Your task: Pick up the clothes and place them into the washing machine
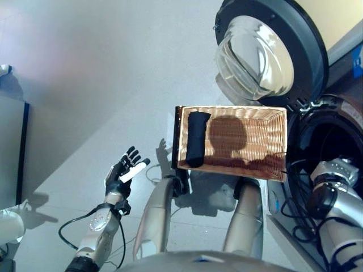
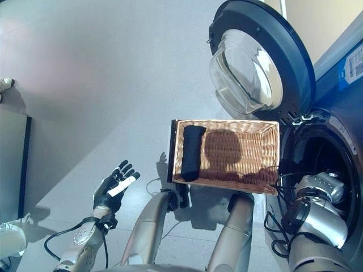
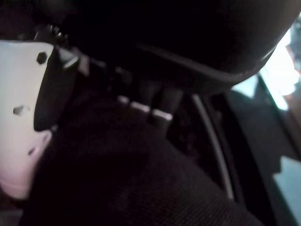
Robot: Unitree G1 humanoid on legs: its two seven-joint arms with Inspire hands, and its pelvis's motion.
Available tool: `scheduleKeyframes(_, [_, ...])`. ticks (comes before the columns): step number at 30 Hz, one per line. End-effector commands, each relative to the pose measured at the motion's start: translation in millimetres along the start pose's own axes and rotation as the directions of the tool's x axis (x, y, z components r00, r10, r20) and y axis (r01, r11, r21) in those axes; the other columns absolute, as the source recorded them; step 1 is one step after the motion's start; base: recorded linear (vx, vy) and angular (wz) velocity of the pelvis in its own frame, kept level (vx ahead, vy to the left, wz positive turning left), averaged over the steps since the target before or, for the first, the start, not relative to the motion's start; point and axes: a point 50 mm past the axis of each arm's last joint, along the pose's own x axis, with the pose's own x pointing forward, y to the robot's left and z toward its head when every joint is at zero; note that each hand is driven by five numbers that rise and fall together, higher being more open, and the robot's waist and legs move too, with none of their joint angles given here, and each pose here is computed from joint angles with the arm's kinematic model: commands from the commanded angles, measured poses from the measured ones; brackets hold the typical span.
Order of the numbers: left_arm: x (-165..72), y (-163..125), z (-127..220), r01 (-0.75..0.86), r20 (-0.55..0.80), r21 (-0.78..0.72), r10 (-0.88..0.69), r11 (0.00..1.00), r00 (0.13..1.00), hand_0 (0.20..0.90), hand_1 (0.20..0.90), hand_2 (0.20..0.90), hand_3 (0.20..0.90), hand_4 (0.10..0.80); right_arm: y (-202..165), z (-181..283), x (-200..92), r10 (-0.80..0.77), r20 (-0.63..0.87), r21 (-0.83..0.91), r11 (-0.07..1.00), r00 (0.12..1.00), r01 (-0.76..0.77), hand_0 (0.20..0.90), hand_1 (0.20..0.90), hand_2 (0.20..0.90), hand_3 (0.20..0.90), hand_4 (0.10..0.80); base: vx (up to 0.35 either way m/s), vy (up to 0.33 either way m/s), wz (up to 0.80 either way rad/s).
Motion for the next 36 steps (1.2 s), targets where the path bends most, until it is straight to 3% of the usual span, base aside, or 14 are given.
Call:
scheduleKeyframes(1, [0, 14, 27, -0.038, 0.119, 0.024, 0.035, 0.999, 0.992, 0.9, 0.9, 0.9, 0.9, 0.8, 39, 45, 1, 0.135, 0.17, -0.018, 0.991, 0.976, -0.134, 0.9, 0.9, 0.9, 0.9, 0.8, 0.085, 0.0, -0.01])
scheduleKeyframes(14, [-2, 15, 27, -0.031, 0.111, 0.014, 0.029, 0.999, 0.993, 0.9, 0.9, 0.9, 0.9, 0.8, 31, 31, 0, 0.112, 0.126, -0.021, 0.994, 0.986, -0.11, 0.9, 0.9, 0.9, 0.9, 0.8, -0.003, 0.002, 0.0])
scheduleKeyframes(19, [-1, 15, 26, -0.031, 0.112, 0.005, 0.03, 1.0, 0.993, 0.9, 0.9, 0.9, 0.9, 0.8, 32, 10, -8, 0.197, 0.067, -0.117, 0.975, 0.978, -0.188, 0.9, 0.9, 0.9, 0.9, 0.8, -0.047, 0.02, -0.01])
scheduleKeyframes(29, [-2, 20, 21, -0.063, 0.104, -0.022, 0.065, 0.998, 0.992, 0.9, 0.9, 0.9, 0.9, 0.8, -27, -35, -10, 0.214, -0.057, -0.32, 0.921, 0.975, -0.221, 0.9, 0.9, 0.9, 0.9, 0.8, -0.012, 0.002, 0.0])
scheduleKeyframes(36, [-3, 30, 13, -0.112, 0.082, -0.004, 0.112, 0.994, 0.99, 0.9, 0.9, 0.9, 0.9, 0.8, -72, -56, -13, 0.213, -0.152, -0.529, 0.808, 0.965, -0.261, 0.9, 0.9, 0.9, 0.9, 0.8, 0.055, -0.017, 0.01])
